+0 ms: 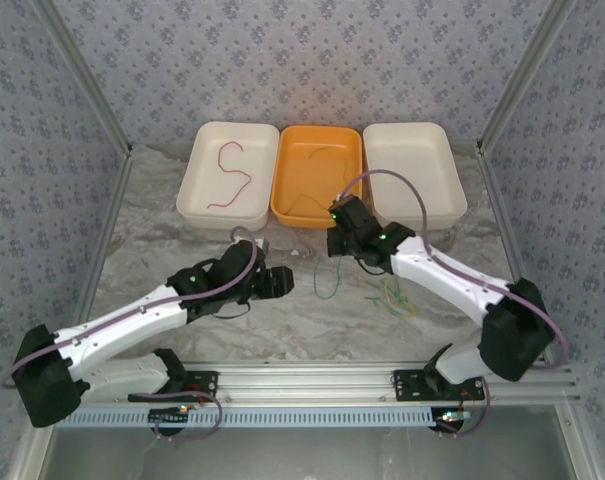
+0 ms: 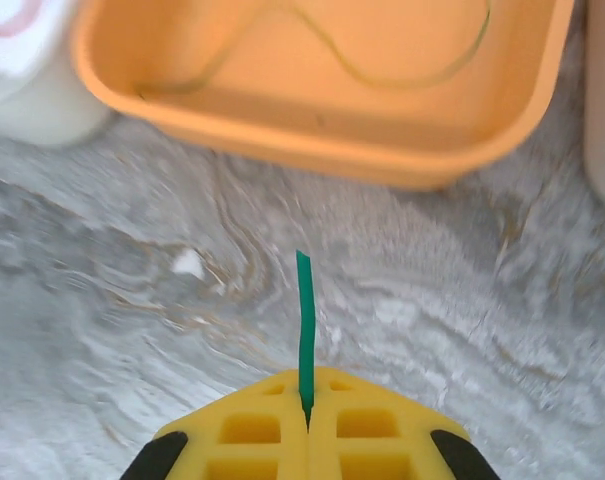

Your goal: Untangle the cables

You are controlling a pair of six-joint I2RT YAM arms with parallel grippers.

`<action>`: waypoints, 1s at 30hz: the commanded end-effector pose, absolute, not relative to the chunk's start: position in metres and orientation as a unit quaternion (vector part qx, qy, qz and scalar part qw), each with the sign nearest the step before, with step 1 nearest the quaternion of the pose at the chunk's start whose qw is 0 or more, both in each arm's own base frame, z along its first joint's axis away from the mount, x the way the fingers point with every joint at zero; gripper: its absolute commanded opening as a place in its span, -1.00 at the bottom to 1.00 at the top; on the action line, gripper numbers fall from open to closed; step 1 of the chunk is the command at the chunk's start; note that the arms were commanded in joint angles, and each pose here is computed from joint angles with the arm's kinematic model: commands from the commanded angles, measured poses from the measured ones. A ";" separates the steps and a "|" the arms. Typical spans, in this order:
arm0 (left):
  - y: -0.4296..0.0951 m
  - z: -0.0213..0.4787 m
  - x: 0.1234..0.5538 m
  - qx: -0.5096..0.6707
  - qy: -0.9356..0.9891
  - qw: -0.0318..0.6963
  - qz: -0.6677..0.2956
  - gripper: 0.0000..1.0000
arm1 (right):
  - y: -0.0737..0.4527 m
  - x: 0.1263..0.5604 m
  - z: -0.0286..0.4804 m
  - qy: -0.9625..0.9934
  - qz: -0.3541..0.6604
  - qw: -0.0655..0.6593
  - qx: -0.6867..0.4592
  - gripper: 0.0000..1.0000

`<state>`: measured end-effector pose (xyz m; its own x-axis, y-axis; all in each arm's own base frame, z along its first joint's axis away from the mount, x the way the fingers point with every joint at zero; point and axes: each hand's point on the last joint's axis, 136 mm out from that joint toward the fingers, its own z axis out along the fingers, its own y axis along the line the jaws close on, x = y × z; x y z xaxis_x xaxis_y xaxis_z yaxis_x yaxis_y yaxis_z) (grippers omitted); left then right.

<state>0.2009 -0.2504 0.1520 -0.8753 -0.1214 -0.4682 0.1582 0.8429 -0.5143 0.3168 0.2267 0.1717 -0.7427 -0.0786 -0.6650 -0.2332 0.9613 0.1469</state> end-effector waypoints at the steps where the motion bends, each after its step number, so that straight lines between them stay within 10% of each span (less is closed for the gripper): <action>1: -0.274 0.173 0.210 0.008 0.912 0.259 -0.319 0.43 | 0.222 0.310 0.192 0.914 0.108 0.369 -0.127 -1.00; 20: -0.334 0.182 0.226 0.009 0.893 0.255 -0.371 0.22 | 0.234 0.273 0.222 0.893 0.133 0.402 -0.156 -1.00; 30: -0.333 0.167 0.249 -0.042 0.887 0.276 -0.367 -0.63 | 0.226 0.265 0.237 0.882 0.157 0.423 -0.134 -1.00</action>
